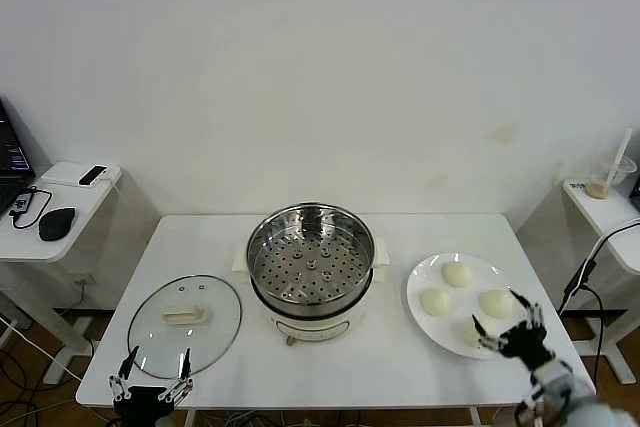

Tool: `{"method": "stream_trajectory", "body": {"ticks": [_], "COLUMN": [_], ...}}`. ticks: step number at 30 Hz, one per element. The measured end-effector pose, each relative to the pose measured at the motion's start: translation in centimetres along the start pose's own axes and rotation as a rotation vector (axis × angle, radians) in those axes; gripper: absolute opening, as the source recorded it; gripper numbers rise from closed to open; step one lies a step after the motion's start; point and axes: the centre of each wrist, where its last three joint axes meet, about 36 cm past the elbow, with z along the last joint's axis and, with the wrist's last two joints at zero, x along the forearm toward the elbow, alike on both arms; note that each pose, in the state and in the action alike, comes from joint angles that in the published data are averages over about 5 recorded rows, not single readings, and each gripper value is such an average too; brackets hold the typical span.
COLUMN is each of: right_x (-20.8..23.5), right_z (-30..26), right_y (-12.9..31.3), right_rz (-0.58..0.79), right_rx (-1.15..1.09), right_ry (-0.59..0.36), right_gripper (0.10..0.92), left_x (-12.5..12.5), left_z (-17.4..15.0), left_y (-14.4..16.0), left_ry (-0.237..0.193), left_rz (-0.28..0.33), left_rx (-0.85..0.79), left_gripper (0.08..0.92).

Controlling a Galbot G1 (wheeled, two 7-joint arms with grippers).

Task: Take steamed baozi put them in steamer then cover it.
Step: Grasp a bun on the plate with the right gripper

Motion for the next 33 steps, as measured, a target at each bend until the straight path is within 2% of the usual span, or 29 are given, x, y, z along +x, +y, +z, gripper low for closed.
{"method": "stream_trajectory", "body": {"ticks": [7, 16, 25, 33], "right_x": [-5.6, -13.6, -18.9, -22.9], "right_z": [-1.2, -3.6, -5.3, -6.1], "right_y": [-7.2, -12.5, -14.2, -13.4], "right_rz": [-0.173, -0.436, -0.636, -0.728], "right_rx": [0.235, 0.41, 0.484, 0.509], "right_ry": [0.039, 0.095, 0.188, 0.25], "right_gripper": [0.823, 0.823, 0.823, 0.823], "left_x": [-0.1, -0.1, -0.6, -1.2], "left_z": [0.0, -0.6, -0.8, -0.8], "left_y": [-0.2, 0.1, 0.5, 1.2], "left_ry": [-0.007, -0.039, -0.057, -0.067], "left_rz": [-0.008, -0.034, -0.046, -0.06], "left_rx": [-0.02, -0.049, -0.072, -0.089], "left_gripper": [0.823, 0.823, 0.823, 0.823]}}
